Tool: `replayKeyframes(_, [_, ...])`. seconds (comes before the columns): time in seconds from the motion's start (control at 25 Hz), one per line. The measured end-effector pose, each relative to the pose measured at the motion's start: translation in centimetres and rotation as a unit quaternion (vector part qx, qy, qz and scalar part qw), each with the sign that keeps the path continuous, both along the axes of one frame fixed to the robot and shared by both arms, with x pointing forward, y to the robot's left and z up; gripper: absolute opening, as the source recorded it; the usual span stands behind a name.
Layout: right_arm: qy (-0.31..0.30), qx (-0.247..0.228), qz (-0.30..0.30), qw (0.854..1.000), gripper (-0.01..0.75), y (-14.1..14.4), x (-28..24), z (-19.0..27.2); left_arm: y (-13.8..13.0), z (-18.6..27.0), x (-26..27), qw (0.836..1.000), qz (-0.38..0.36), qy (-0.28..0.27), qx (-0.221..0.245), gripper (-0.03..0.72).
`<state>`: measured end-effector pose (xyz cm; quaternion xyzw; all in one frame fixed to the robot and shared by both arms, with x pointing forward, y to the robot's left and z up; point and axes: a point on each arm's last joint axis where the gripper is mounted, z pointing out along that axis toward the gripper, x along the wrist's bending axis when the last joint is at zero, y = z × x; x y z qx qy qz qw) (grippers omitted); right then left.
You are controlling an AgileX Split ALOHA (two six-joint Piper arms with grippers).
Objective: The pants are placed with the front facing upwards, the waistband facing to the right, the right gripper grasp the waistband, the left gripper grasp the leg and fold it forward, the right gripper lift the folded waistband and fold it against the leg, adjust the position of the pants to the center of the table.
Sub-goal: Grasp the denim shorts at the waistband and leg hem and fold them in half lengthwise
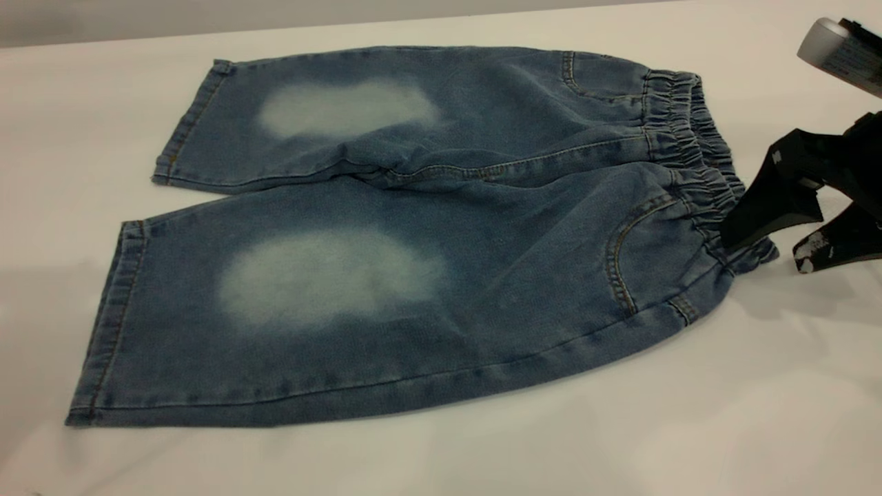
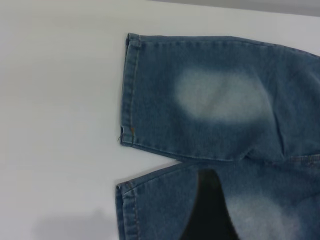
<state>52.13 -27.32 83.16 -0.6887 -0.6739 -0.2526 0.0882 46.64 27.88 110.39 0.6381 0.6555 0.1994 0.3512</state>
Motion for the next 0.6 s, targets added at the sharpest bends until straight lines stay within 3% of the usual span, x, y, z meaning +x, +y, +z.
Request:
replayKeyframes(0.32, [0.000,0.003,0.000,1.000,0.574,0.0,0.2,-0.8,0.0,0.0,0.0,1.000,0.000,0.002,0.000,0.469])
replayKeyframes(0.6, [0.008,0.038,0.004,0.999,0.573,0.5,0.5,-1.4,0.0,0.0,0.0,1.000,-0.001,0.002,0.000,0.469])
